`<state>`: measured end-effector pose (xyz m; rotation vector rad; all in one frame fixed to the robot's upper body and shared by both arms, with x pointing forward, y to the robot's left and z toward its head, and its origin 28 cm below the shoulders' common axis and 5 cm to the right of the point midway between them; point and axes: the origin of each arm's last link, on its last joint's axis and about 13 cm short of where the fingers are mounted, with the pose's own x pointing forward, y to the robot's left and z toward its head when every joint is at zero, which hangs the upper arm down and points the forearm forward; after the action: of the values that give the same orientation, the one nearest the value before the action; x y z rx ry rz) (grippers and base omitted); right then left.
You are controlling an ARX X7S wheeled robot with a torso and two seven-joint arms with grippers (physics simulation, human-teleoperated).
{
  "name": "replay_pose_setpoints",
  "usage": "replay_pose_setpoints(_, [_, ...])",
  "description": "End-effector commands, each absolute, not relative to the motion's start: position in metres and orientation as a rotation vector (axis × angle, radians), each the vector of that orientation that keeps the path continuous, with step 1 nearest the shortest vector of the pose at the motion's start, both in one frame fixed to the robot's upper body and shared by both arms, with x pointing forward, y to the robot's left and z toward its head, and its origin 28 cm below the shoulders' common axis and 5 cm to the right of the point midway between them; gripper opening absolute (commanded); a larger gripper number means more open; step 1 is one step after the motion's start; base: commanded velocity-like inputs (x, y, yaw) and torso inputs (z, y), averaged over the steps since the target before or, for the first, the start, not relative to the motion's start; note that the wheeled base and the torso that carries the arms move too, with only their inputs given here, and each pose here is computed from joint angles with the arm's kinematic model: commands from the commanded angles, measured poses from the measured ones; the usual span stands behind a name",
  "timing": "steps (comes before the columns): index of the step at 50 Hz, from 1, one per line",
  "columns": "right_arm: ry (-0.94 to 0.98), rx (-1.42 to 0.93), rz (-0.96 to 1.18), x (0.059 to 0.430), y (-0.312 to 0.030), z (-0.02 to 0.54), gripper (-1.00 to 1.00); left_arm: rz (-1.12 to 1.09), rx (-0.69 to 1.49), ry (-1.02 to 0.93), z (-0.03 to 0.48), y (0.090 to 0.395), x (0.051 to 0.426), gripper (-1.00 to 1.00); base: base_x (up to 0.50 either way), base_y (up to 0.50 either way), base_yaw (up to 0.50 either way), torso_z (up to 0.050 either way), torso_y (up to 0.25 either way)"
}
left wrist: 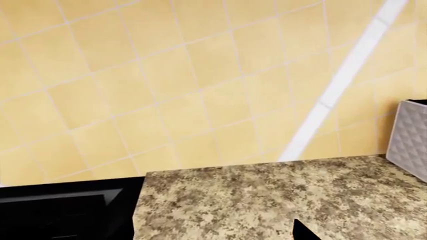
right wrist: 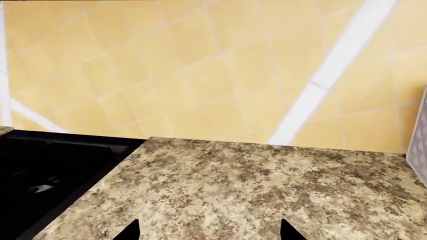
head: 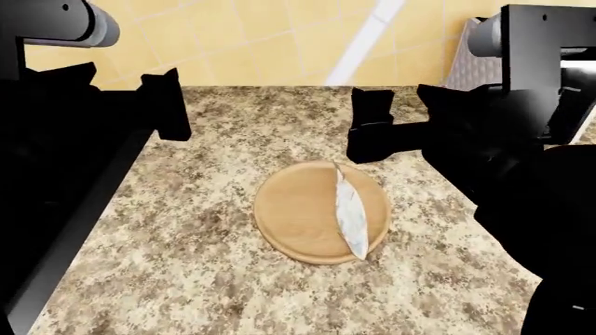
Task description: Frozen meat rests on a plate on the counter. Retrieve the meat and place it in a pot on a burner. Then turn the burner on.
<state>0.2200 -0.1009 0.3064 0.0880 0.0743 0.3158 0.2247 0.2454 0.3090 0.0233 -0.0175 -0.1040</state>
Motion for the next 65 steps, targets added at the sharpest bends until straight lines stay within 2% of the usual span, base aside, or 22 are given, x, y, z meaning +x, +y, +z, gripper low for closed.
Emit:
replay_pose_setpoints(1, [0.216, 0.102, 0.296, 0.235, -0.097, 0.300, 1.00, -0.122, 0.022, -0.031, 0.302, 0.248, 0.231, 1.00, 0.00, 0.00, 0.00, 0.000, 0.000])
replay_pose_setpoints(14, [0.407, 0.107, 0.243, 0.265, -0.094, 0.302, 1.00, -0.157, 0.020, -0.045, 0.285, 0.249, 0.245, 1.00, 0.00, 0.00, 0.00, 0.000, 0.000])
replay_pose_setpoints(25, [0.456, 0.073, 0.224, 0.278, -0.089, 0.292, 1.00, -0.201, -0.005, -0.072, 0.278, 0.254, 0.247, 1.00, 0.00, 0.00, 0.00, 0.000, 0.000])
replay_pose_setpoints(65, [0.619, 0.013, 0.218, 0.280, -0.087, 0.256, 1.00, -0.210, 0.006, -0.079, 0.265, 0.259, 0.257, 1.00, 0.00, 0.00, 0.00, 0.000, 0.000])
